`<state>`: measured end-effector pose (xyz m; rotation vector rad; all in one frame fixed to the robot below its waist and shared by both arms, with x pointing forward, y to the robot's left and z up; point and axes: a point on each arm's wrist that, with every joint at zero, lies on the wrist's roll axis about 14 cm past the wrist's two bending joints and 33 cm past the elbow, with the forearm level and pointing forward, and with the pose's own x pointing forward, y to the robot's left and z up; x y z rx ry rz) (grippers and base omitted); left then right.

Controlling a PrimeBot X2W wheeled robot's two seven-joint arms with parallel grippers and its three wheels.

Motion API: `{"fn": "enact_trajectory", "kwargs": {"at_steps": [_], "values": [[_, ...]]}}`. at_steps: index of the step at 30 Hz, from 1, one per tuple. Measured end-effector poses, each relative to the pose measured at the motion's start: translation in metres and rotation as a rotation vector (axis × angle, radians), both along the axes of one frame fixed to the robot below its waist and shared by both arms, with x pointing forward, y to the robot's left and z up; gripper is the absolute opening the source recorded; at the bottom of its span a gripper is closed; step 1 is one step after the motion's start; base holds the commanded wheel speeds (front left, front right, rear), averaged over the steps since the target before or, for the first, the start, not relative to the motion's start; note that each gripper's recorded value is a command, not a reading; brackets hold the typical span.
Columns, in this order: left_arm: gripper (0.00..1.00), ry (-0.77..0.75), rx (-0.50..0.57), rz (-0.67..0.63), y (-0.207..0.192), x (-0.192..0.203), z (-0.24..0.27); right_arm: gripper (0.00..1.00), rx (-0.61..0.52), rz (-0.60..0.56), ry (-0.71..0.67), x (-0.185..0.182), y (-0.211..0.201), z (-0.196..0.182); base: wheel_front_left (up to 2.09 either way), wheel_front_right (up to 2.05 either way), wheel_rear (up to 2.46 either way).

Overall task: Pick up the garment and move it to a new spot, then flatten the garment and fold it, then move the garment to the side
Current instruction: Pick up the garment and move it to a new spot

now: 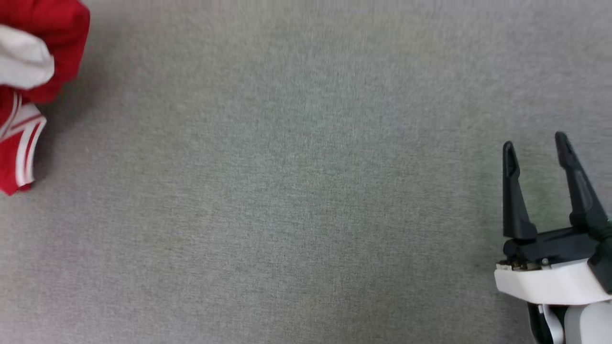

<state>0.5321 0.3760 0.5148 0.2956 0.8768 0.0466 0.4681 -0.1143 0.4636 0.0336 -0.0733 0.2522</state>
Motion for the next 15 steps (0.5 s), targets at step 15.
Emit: {"fn": "enact_trajectory", "kwargs": {"at_steps": [15], "values": [[0.0, -0.268, 0.101, -0.509, -0.172, 0.022, 0.133, 1.0, 0.007, -0.12, -0.013, -0.06, -0.045, 0.035, 0.0, 0.0, 0.0]]}}
